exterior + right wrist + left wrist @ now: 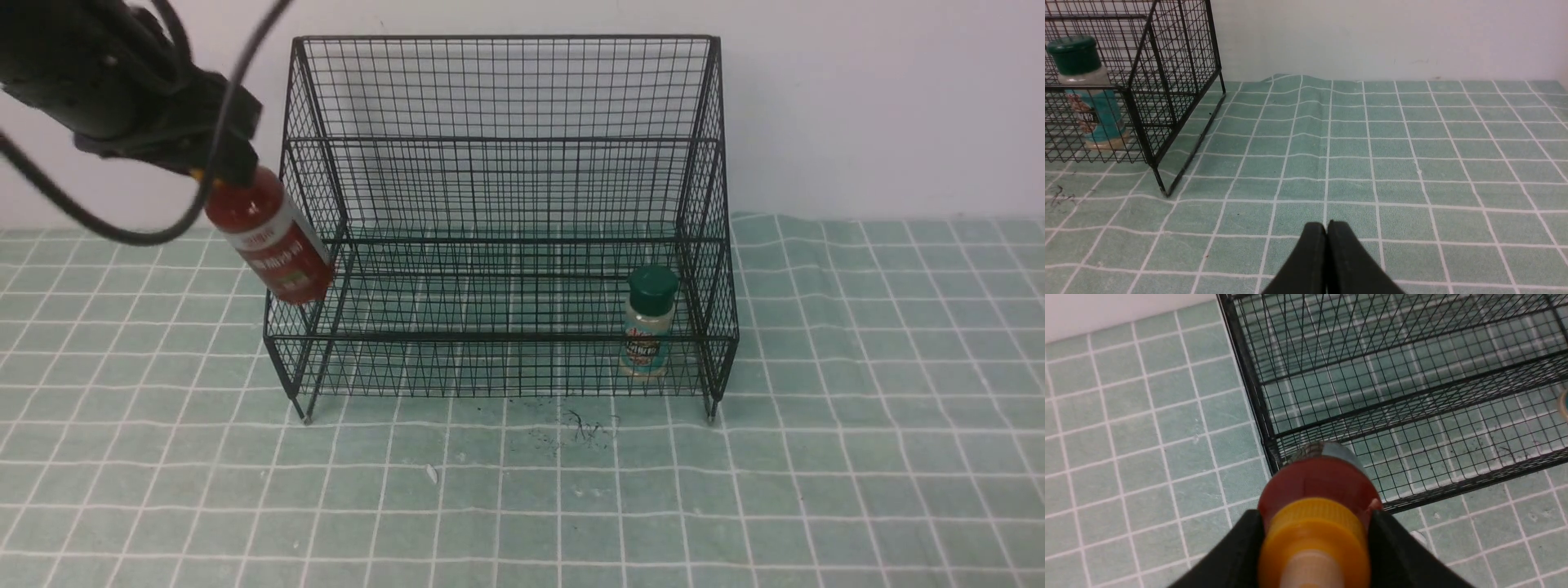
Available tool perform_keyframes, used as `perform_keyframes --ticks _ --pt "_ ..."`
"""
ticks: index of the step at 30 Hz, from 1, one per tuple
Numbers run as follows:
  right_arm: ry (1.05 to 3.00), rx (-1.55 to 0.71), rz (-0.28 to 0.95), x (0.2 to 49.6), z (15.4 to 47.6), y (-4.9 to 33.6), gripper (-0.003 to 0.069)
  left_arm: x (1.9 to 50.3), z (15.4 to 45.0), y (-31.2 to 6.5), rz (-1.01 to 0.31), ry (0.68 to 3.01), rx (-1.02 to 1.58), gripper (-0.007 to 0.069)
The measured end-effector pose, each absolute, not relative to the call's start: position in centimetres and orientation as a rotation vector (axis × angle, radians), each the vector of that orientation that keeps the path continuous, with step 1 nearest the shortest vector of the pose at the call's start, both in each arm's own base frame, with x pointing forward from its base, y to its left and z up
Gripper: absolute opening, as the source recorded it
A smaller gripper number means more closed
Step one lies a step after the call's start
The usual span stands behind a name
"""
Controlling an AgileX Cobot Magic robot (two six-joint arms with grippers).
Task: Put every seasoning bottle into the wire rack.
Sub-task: Use the left arm to put the condiment bottle back on the shelf
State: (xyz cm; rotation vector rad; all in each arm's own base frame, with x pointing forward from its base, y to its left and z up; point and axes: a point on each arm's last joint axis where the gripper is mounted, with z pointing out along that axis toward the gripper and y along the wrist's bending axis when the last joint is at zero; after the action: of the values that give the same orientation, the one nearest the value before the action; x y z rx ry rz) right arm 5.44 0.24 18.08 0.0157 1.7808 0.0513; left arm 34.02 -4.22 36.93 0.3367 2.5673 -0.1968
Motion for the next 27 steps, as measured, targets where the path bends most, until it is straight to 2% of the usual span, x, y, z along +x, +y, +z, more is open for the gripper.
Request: perform_keyframes --ticks 4,13,24,27 --pt "1.781 0.015 0.051 5.4 18.1 0.2 -0.0015 35.5 35.1 -4.4 -0.205 2.596 0.351 0.0288" --pt "1.781 0.014 0.05 5.4 18.1 0.2 -0.0015 36.9 33.3 -4.7 -0.213 2.612 0.38 0.0288" --pt "1.781 0.014 0.05 5.4 18.1 0.2 -0.0015 38.6 29.3 -8.4 -0.104 2.649 0.624 0.0288" --pt "1.781 0.014 0.05 5.4 18.1 0.2 -0.0015 38.6 29.2 -8.9 -0.086 2.636 0.65 0.0288"
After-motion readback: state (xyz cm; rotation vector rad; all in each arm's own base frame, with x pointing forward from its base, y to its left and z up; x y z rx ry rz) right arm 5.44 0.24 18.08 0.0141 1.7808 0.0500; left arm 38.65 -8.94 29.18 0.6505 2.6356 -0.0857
